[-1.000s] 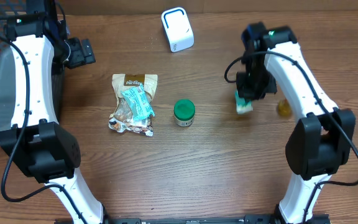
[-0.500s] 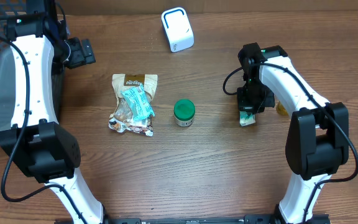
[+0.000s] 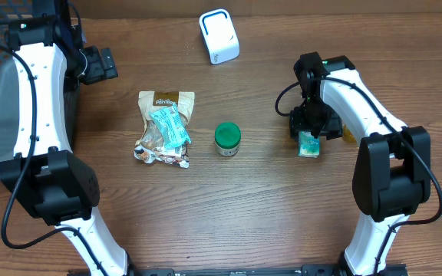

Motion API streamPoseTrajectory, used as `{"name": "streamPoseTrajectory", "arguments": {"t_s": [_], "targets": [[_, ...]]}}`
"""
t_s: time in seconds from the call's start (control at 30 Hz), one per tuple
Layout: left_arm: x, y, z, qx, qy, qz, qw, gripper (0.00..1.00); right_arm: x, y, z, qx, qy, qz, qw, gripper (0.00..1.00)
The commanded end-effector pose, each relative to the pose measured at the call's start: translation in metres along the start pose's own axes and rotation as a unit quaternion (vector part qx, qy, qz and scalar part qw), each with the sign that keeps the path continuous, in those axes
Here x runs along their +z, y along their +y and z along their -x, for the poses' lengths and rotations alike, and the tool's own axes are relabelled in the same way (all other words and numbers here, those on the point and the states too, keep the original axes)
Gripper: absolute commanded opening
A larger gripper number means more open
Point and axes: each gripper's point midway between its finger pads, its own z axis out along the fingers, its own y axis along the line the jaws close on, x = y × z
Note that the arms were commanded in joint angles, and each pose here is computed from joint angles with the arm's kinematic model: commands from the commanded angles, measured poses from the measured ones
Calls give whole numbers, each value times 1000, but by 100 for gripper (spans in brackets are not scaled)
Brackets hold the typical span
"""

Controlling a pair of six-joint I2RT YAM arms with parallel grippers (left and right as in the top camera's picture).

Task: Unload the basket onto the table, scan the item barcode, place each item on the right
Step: 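Carry the Kleenex pack right and lower it onto the table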

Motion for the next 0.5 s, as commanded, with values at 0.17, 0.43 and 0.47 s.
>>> {"name": "streamPoseTrajectory", "arguments": {"t_s": [0.17,0.43,0.47], "targets": [[-5,-1,5,9,-9,-3,1000,100,-42,20,17,19,-33,59,998,76],[-5,-1,5,9,-9,-3,1000,100,-51,72,16,-8,-32,168,985,100],[-5,-1,5,9,-9,-3,1000,100,-53,77,18,-11,-37,179,983,100]]}}
